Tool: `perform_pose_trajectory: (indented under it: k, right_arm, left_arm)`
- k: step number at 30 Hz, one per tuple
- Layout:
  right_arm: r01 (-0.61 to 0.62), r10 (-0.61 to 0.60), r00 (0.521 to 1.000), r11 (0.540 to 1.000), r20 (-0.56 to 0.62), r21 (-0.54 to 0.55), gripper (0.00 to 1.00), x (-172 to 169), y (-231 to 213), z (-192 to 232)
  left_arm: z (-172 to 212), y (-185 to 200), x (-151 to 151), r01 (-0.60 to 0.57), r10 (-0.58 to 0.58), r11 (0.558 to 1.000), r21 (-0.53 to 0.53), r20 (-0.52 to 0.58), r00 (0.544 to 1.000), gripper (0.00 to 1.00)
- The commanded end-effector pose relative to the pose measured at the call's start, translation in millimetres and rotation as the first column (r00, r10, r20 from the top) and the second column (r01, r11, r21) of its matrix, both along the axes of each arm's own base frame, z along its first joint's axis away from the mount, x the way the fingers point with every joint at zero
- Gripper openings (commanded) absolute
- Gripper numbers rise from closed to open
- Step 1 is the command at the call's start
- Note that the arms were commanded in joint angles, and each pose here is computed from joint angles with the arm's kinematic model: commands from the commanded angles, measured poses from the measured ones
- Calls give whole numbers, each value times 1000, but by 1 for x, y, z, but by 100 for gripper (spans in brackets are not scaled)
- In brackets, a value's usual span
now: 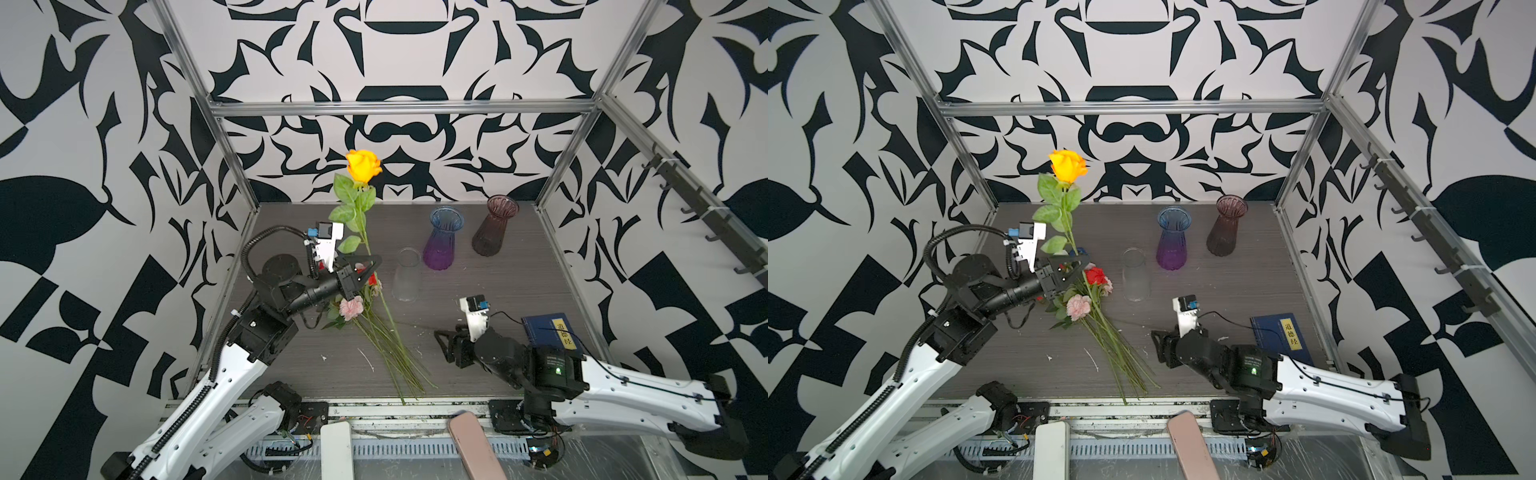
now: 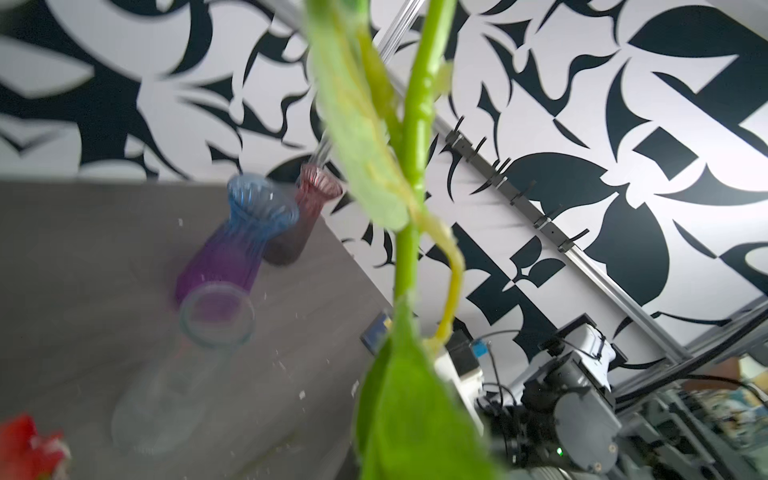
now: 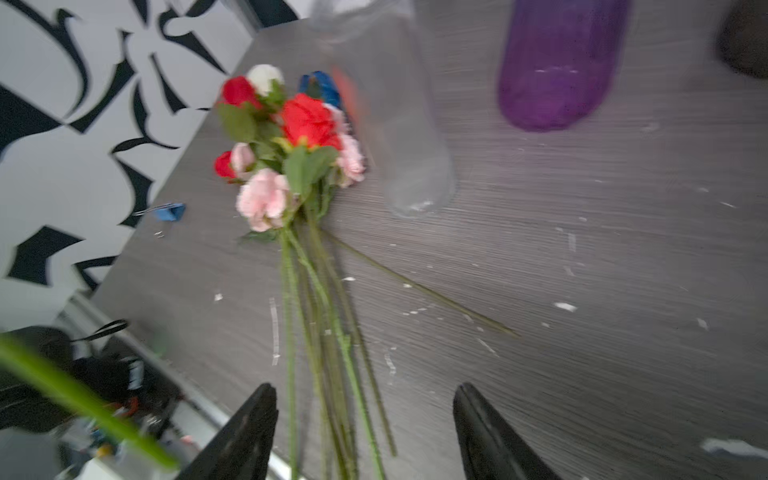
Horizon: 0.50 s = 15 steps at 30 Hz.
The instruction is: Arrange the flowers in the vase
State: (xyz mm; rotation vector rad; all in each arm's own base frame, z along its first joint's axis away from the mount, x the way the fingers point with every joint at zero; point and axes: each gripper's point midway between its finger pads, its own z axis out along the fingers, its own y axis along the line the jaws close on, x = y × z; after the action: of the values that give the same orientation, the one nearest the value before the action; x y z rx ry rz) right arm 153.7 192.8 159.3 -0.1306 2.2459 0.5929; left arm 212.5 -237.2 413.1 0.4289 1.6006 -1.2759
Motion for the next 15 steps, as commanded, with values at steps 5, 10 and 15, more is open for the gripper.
perform_pose_trajectory:
  k: [5, 10, 15]
  right_arm:
    - [227, -233, 971, 969, 46, 102, 63, 10, -55, -18]
    - [227, -242, 969, 952, 53, 204, 62, 7, -68, -22]
    - [243, -269, 962, 928, 57, 284, 62, 4, -84, -25]
  left_arm:
    - [65, -15, 31, -94, 64, 995, 40, 470, 880, 0]
    - [82, -33, 55, -120, 53, 990, 76, 584, 810, 0]
    - [95, -41, 68, -144, 72, 988, 57, 654, 753, 0]
